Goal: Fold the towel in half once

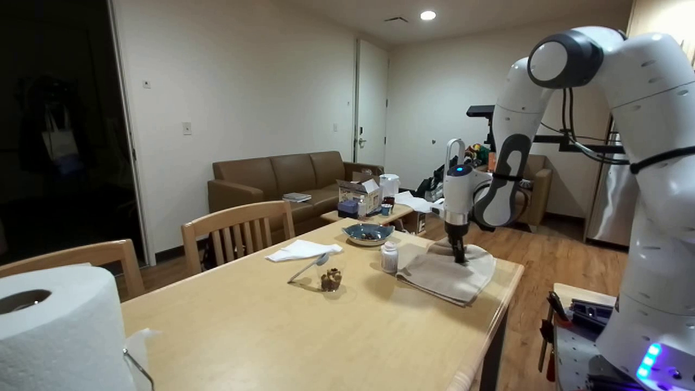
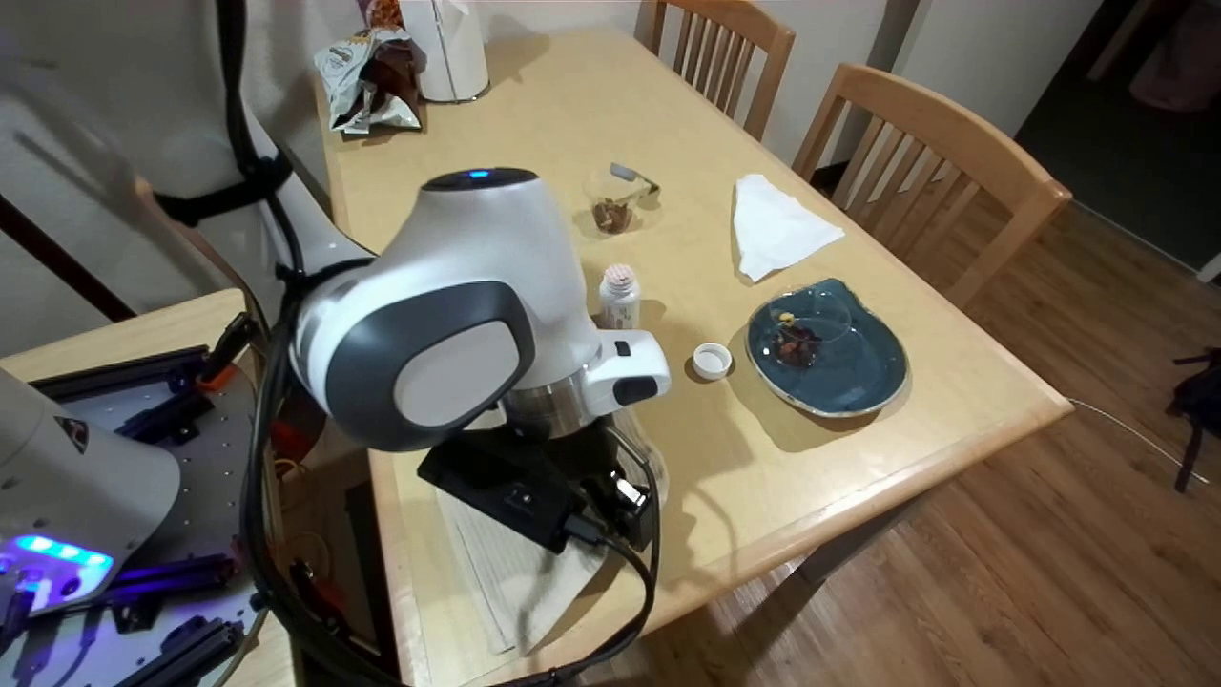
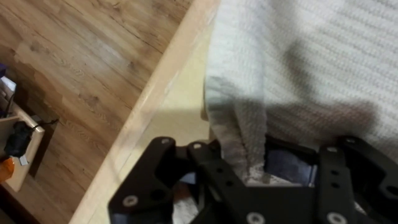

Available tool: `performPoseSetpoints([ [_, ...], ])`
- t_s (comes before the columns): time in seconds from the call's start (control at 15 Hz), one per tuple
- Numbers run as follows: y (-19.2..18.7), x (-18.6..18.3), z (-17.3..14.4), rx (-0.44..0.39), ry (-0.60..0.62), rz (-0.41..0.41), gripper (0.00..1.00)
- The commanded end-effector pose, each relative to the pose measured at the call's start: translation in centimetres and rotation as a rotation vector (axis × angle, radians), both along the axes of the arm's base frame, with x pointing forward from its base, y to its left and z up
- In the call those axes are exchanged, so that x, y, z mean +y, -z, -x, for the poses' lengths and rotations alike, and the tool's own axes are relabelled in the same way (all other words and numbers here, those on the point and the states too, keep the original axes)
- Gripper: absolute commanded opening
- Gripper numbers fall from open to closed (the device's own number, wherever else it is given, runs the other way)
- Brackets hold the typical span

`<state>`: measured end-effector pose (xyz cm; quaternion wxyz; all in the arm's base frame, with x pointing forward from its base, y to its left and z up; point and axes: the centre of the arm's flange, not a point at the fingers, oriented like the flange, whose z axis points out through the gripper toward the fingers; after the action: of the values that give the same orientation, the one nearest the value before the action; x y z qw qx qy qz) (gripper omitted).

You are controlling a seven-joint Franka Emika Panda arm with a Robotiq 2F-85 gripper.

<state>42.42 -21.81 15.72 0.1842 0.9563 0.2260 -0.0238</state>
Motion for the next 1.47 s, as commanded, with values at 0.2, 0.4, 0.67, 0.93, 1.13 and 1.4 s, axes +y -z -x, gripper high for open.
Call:
performPoseSetpoints([
  [0.2, 1.2, 4.7, 1.8, -0.014, -0.106, 0.040, 0.05],
  [0.4, 1.8, 6.0, 2.4, -0.017, -0.181, 0.083, 0.05],
  [0.67, 2.4, 6.6, 2.9, -0.010, -0.240, 0.109, 0.06],
  [0.93, 1.1, 5.5, 3.2, -0.030, -0.161, 0.118, 0.05],
  [1.13, -2.6, 4.5, 4.3, -0.091, -0.089, 0.110, 0.06],
  [1.4, -6.5, 3.8, 5.7, -0.156, -0.043, 0.105, 0.05],
])
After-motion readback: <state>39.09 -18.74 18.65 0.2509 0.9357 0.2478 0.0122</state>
